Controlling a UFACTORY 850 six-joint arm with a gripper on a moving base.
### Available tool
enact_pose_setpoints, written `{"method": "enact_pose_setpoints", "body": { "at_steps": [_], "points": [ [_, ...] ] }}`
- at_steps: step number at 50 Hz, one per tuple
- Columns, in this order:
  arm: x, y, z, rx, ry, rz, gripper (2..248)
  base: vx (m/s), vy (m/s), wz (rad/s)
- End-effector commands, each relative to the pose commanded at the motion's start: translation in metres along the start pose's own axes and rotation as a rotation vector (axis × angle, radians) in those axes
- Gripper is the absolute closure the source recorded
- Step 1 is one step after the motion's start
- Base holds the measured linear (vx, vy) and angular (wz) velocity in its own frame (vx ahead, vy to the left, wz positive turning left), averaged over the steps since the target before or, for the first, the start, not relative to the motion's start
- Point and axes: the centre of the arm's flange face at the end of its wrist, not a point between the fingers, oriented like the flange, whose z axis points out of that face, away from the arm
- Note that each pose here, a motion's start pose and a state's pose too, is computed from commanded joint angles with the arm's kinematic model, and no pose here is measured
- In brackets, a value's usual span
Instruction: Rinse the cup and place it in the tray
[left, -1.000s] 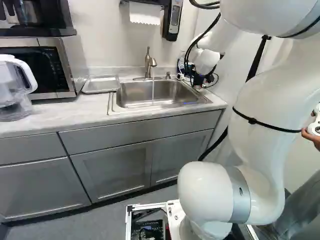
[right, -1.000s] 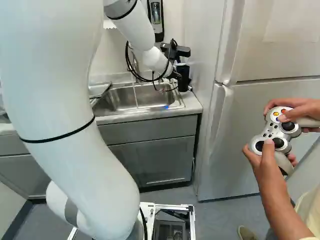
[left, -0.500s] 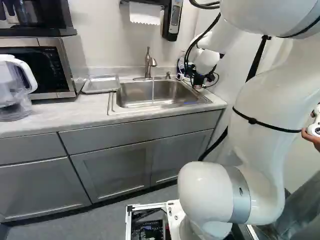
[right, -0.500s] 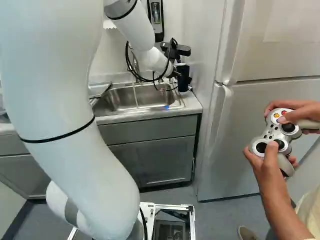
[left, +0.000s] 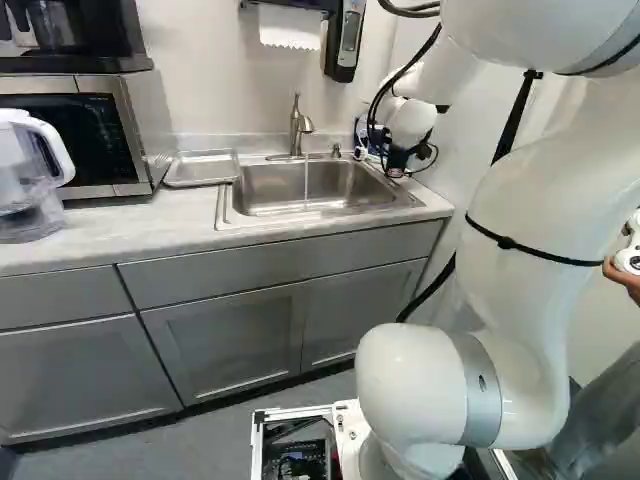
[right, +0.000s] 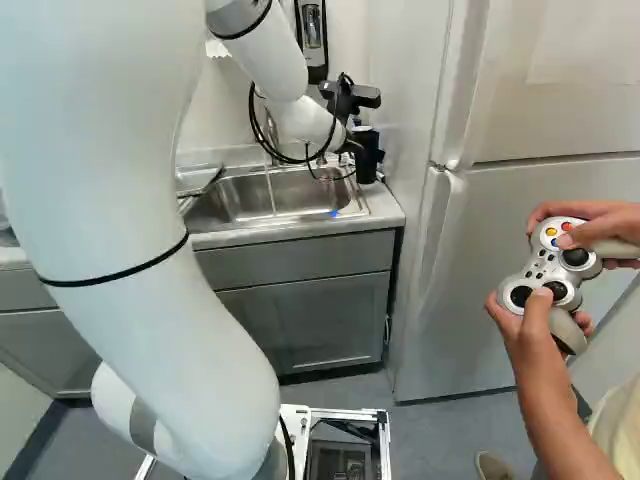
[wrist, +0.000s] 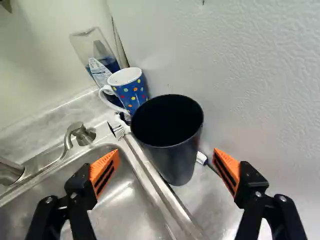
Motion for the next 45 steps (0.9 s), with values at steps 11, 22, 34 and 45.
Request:
{"method": "enact_pose_setpoints", "body": {
  "at_steps": [11, 22, 34, 45],
  "points": [
    [-0.0025, -0.0062, -0.0034, 0.011, -0.002, -0.006, 3, 0.0, 0.0, 0.0],
    [-0.0038, -0.0092, -0.005, 0.017, -0.003, -0.008, 3, 0.0, 0.0, 0.0],
    [-0.0039, -0.0088, -0.0049, 0.013, -0.005, 0.006, 3, 0.0, 0.0, 0.0],
    [-0.0041, -0.0082, -0.0049, 0.006, -0.007, 0.029, 3, 0.0, 0.0, 0.0]
  ]
}}
